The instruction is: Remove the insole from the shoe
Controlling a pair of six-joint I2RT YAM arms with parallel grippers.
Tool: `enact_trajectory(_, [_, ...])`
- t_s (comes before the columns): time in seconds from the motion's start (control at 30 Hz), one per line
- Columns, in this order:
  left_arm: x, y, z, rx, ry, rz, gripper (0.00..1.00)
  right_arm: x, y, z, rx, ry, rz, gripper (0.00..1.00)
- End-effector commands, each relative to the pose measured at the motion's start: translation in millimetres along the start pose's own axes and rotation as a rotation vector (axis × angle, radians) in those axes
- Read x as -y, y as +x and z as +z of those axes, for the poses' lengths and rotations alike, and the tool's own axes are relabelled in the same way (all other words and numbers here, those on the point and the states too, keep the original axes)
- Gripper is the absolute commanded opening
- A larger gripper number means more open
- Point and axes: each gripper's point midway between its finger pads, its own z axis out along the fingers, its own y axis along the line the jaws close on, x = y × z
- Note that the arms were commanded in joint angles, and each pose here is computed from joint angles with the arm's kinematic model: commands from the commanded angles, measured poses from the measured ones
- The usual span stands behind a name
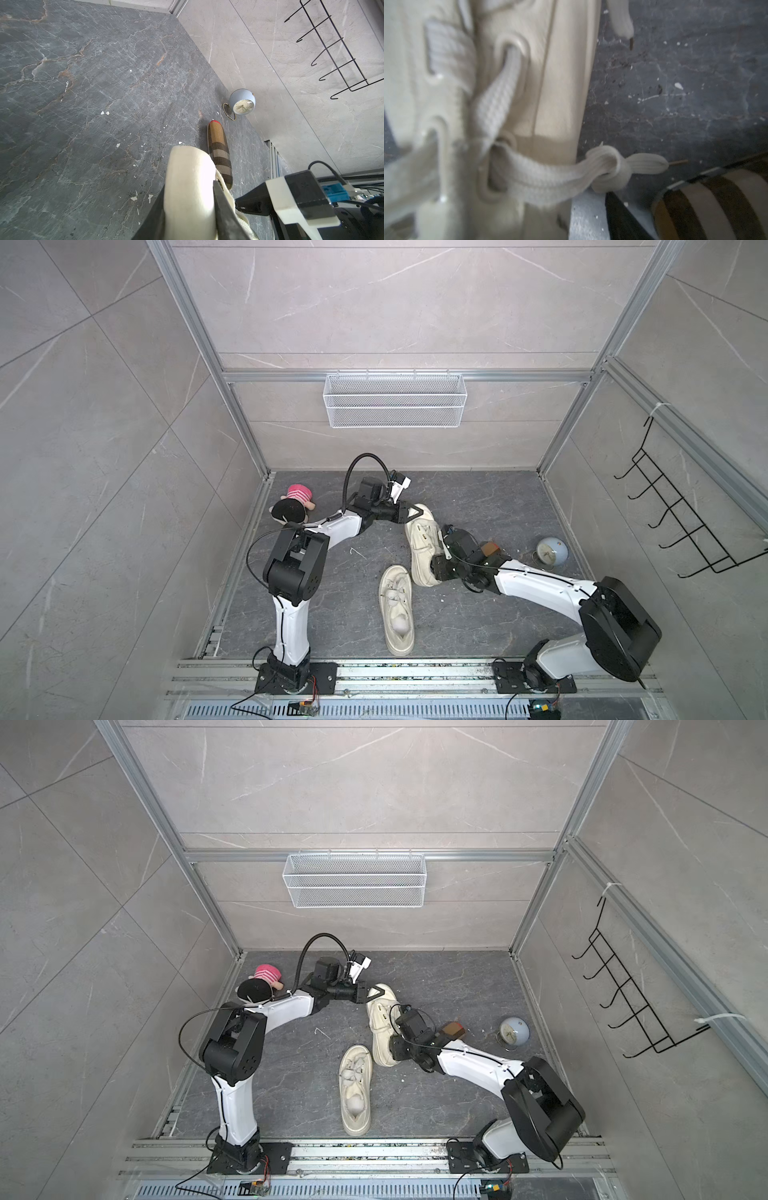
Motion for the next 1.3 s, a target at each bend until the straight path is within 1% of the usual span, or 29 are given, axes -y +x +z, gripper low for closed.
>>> enact_trajectory(0.0, [32, -13, -11, 0.018, 0.088, 0.089, 0.0, -2, -58, -2, 0.214, 0.014, -0.015, 0.61])
enact_trajectory(0.1, [33, -8, -10, 0.006, 0.088, 0.082, 0.0, -5, -92, -13, 0.312, -0.006, -0.022, 0.61])
enact_trajectory(0.2, [35, -3, -10, -0.009, 0.087, 0.085, 0.0, -6, -124, -30, 0.379, -0.013, -0.044, 0.61])
enact_trajectory(0.3, [34, 3, -10, -0.021, 0.082, 0.084, 0.0, -5, -149, -45, 0.431, -0.032, -0.047, 0.61])
enact_trajectory(0.43, [35, 6, -10, -0.023, 0.07, 0.088, 0.0, -1, -165, -56, 0.464, -0.055, -0.033, 0.61])
enact_trajectory(0.57, [35, 6, -10, -0.019, 0.053, 0.103, 0.0, -3, -168, -69, 0.463, -0.095, -0.019, 0.61])
enact_trajectory(0.73, [38, 5, -12, -0.012, 0.039, 0.133, 0.0, 1, -159, -92, 0.443, -0.128, 0.023, 0.65])
enact_trajectory(0.83, [38, 4, -14, -0.006, 0.027, 0.146, 0.0, 6, -150, -103, 0.401, -0.133, 0.042, 0.7])
enact_trajectory(0.93, [37, 2, -15, 0.006, 0.013, 0.153, 0.0, 9, -130, -110, 0.304, -0.127, 0.02, 0.74])
enact_trajectory(1.03, [37, -1, -16, 0.022, 0.003, 0.162, 0.0, 8, -99, -118, 0.191, -0.147, -0.002, 0.74])
enact_trajectory(1.1, [37, -3, -18, 0.029, -0.005, 0.166, 0.0, 1, -77, -124, 0.12, -0.202, -0.004, 0.69])
enact_trajectory(1.2, [38, -6, -20, 0.038, -0.015, 0.181, 0.0, -15, -45, -123, 0.017, -0.312, 0.057, 0.54])
enact_trajectory(1.27, [40, -8, -21, 0.042, -0.016, 0.187, 0.0, -28, -25, -113, -0.032, -0.359, 0.098, 0.44])
